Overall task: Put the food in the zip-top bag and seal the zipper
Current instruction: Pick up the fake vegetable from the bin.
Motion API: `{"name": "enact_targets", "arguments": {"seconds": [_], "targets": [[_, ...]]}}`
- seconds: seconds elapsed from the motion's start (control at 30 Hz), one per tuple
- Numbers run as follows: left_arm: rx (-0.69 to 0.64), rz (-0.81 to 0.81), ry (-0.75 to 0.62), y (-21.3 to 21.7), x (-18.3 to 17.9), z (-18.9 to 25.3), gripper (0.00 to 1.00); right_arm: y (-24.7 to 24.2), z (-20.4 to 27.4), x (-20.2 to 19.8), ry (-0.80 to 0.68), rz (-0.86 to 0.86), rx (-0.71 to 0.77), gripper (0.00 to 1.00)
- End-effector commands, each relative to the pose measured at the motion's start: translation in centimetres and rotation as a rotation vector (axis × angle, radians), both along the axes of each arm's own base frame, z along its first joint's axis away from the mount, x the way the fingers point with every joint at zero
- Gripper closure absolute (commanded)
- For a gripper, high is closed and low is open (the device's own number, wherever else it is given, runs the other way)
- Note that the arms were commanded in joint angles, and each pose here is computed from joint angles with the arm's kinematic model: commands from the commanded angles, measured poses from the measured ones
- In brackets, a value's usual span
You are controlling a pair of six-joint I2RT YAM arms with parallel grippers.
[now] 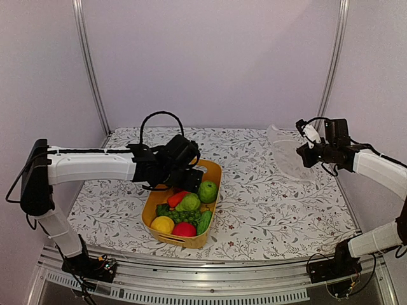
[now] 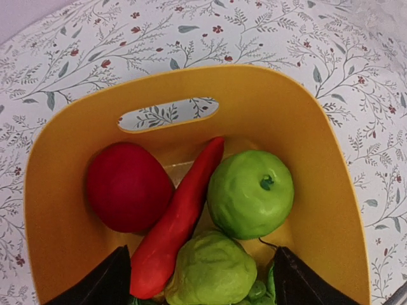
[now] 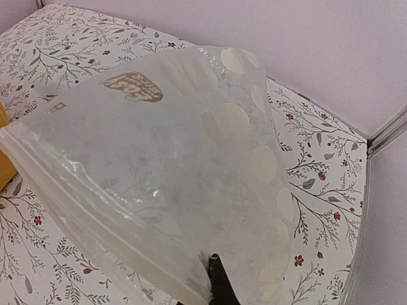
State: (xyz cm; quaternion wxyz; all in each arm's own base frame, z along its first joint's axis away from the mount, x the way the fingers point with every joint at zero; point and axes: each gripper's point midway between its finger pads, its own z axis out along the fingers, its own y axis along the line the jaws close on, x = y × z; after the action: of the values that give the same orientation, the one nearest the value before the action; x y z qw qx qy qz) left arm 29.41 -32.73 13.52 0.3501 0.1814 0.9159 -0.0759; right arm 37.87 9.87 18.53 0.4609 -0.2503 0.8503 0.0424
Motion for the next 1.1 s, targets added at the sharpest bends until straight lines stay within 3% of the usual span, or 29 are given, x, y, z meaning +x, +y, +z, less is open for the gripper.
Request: {"name": "enact_targets", "arguments": {"seconds": [0.0,0.37,0.7,1.07], "targets": [[0.066,0.067,0.02,1.2,2.2,-0.4,0.23,0.5,-0.8,-0.5,0.023,0.029,0.001,1.0],[0.271,0.097,0.034,3.1,5.0,-2.3,0.25,0.3,-0.9,-0.5,0.023,0.025,-0.005,1.0],[0.362,0.112,0.054,3.5,6.3,-5.0,0.17,0.3,-1.1,-0.5,0.027,0.024,-0.015,1.0],[0.462,0.16,0.053,4.5,7.5,-7.8,0.17,0.3,-1.6,-0.5,0.044,0.028,-0.022,1.0]]}}
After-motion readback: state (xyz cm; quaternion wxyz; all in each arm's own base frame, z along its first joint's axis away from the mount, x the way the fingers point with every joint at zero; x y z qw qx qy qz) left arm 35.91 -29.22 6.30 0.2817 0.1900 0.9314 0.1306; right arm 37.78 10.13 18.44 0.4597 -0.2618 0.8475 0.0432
